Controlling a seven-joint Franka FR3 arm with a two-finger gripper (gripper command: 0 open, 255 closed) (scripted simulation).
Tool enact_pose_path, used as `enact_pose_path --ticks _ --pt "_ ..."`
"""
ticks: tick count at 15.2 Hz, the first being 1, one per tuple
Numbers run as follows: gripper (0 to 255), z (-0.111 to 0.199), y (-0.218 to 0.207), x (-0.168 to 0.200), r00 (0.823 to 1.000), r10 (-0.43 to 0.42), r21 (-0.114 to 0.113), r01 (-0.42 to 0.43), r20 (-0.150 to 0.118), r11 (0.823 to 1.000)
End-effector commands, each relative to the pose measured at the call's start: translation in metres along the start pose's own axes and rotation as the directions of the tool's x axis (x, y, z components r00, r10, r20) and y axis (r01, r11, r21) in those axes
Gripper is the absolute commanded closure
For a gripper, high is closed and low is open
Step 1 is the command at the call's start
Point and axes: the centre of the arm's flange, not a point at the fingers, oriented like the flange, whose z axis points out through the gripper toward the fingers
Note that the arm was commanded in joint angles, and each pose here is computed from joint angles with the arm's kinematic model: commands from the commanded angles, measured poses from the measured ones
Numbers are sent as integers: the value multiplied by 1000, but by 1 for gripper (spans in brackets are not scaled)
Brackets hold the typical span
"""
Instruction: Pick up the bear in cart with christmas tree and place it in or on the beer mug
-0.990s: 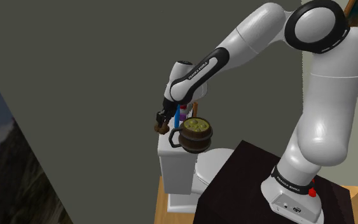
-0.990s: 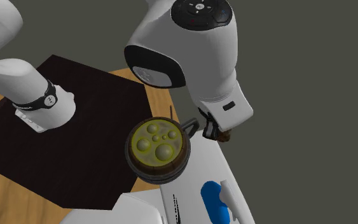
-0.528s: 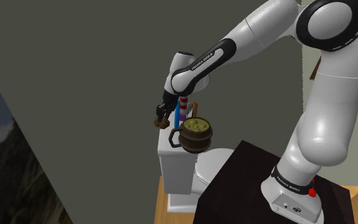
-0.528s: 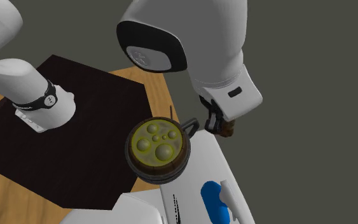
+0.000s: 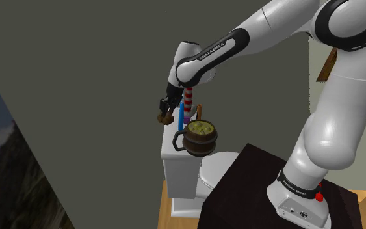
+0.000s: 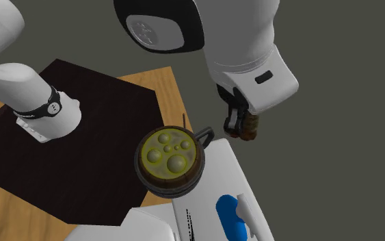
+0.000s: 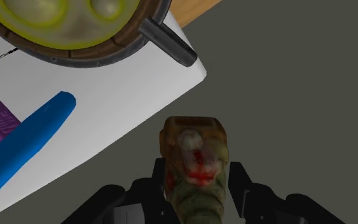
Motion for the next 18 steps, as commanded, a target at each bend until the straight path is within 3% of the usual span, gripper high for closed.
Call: enact_pose_path --ticks 1,10,18 --pt "255 -10 -1 2 1000 0 0 0 0 1000" --pt "255 -54 -7 12 1000 0 0 0 0 1000" --pt "255 -84 49 -72 1000 0 0 0 0 1000"
